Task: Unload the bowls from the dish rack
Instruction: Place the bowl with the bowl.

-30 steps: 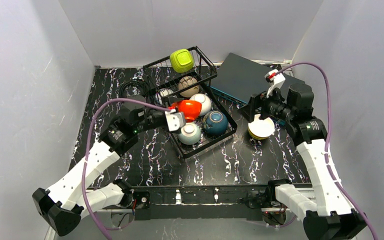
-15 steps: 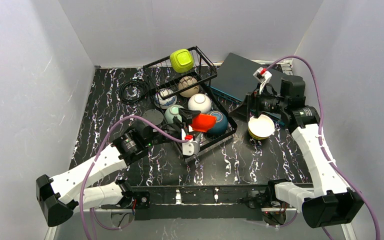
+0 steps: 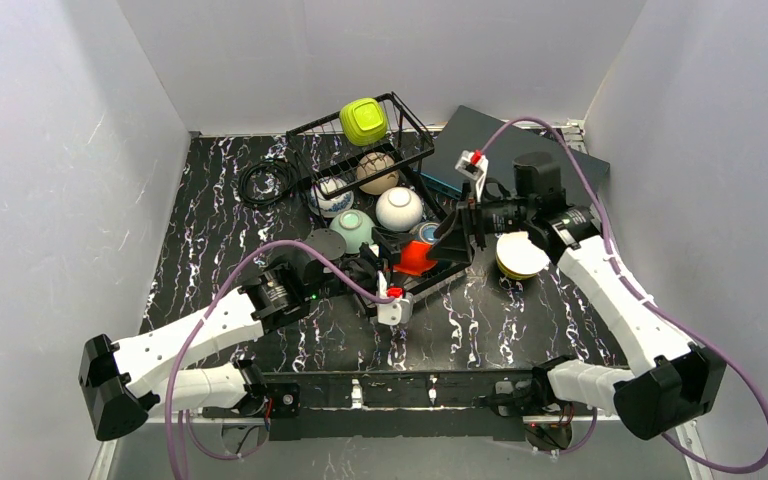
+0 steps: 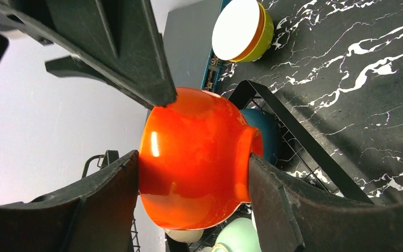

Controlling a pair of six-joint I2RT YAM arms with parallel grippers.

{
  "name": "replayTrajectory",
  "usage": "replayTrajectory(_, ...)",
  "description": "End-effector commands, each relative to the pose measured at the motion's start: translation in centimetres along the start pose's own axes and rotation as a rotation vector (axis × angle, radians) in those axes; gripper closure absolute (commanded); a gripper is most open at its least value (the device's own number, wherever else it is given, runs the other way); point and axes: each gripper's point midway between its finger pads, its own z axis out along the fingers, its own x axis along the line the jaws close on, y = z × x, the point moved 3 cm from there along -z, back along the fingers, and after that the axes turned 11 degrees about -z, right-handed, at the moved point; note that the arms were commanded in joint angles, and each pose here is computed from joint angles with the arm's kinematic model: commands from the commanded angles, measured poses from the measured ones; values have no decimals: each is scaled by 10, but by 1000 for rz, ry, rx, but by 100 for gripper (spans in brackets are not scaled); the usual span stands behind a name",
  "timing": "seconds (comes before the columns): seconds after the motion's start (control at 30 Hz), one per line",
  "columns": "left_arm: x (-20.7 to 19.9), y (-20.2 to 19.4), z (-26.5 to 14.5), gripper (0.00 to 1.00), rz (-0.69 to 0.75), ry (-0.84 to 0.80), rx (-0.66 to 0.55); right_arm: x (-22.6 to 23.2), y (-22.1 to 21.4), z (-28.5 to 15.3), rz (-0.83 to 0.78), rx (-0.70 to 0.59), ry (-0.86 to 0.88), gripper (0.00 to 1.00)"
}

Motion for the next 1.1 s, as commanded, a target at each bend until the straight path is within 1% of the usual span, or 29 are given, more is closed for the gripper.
replayTrajectory(0.0,8,12,-3,60,23,41,-46,15,17,10,-75,-27,89,15)
replayTrajectory(0.17,5,14,-1,59,13,28,-56,24,11,19,-84,-4,145,22)
replayTrajectory(0.27,3,14,0,59,13,24,-55,26,7,22,-82,7,166,30)
replayTrajectory(0.43,2,13,1,59,13,19,-53,26,2,24,-73,27,185,49)
replayTrajectory(0.5,0,12,1,59,12,16,-52,25,0,24,-80,33,189,59)
replayTrajectory(0.67,-4,8,1,56,6,7,-37,22,-6,26,-76,56,194,87)
replayTrajectory(0.7,-5,7,1,56,5,7,-33,22,-7,26,-75,61,193,91)
replayTrajectory(0.8,-6,4,2,52,2,6,-24,20,-9,26,-72,72,187,99)
replayTrajectory(0.87,-6,1,2,46,-1,12,-5,18,-11,26,-78,81,173,99)
replayTrajectory(0.9,-6,-1,1,41,-3,17,1,16,-12,26,-80,87,160,99)
replayTrajectory(0.93,-6,-2,1,32,-5,22,8,15,-12,25,-82,94,146,99)
replayTrajectory(1.0,-5,-4,0,19,-11,33,20,11,-14,25,-85,108,116,99)
replayTrajectory(1.07,-4,-5,-2,12,-17,42,29,6,-18,24,-83,128,79,99)
